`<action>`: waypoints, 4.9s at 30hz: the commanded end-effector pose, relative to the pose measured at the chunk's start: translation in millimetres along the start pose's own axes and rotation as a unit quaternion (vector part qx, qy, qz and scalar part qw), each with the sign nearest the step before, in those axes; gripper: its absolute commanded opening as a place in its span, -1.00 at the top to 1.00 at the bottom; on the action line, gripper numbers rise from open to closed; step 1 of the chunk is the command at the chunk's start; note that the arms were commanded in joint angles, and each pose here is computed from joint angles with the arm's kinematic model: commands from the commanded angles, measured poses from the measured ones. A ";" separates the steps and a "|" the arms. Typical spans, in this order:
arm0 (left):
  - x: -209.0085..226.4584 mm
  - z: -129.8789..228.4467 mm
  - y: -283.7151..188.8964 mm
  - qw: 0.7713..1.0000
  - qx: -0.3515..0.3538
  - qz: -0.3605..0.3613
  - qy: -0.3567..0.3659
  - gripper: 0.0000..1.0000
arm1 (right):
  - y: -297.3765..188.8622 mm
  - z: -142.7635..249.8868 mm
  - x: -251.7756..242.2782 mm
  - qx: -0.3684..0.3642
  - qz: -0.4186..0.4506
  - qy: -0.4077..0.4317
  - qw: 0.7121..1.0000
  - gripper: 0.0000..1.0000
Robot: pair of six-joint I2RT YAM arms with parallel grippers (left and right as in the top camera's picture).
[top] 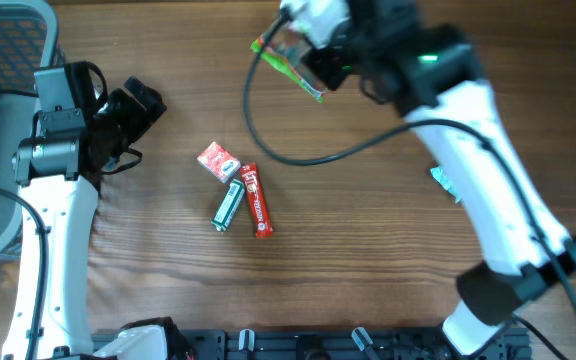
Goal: Scan the item barcode
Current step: 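Raise the green bag with the right gripper to the white scanner, then lower the green bag to the right side and release it, then reach the right gripper to the red Nescafe stick and grasp it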
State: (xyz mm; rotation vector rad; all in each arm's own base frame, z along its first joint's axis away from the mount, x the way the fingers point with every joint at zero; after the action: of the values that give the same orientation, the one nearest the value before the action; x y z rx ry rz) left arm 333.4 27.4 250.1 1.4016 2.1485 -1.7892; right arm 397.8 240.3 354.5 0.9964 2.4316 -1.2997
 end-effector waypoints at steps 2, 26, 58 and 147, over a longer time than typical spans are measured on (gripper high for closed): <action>-0.3 -2.0 -3.5 1.000 -0.008 0.001 0.004 -1.00 | 51.7 -18.2 7.7 0.054 0.089 -0.141 0.984 0.92; -0.3 -2.0 -3.5 1.000 -0.008 0.001 0.004 -1.00 | 232.7 12.9 -71.7 0.021 0.395 -0.244 0.885 0.91; -0.3 -2.0 -3.5 1.000 -0.008 0.001 0.004 -1.00 | 259.4 29.7 -43.2 0.024 0.388 -0.119 0.914 0.92; -0.3 -2.0 -3.5 1.000 -0.008 0.001 0.004 -1.00 | 134.6 165.7 250.6 0.302 -0.234 0.317 0.868 0.58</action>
State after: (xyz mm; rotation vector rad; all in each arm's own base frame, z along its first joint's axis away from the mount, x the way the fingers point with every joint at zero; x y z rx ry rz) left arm 333.5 27.4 250.1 1.4019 2.1484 -1.7887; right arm 278.2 267.4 56.1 0.8747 3.1193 -2.2968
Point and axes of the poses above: each gripper's point midway between its finger pads, its own y axis out along the fingers, its own x axis along the line the jaws close on, z = x × y, the point moved 5 cm from there along -y, back along the fingers, and after that the axes turned 9 degrees about -y, right-handed, at the moved point
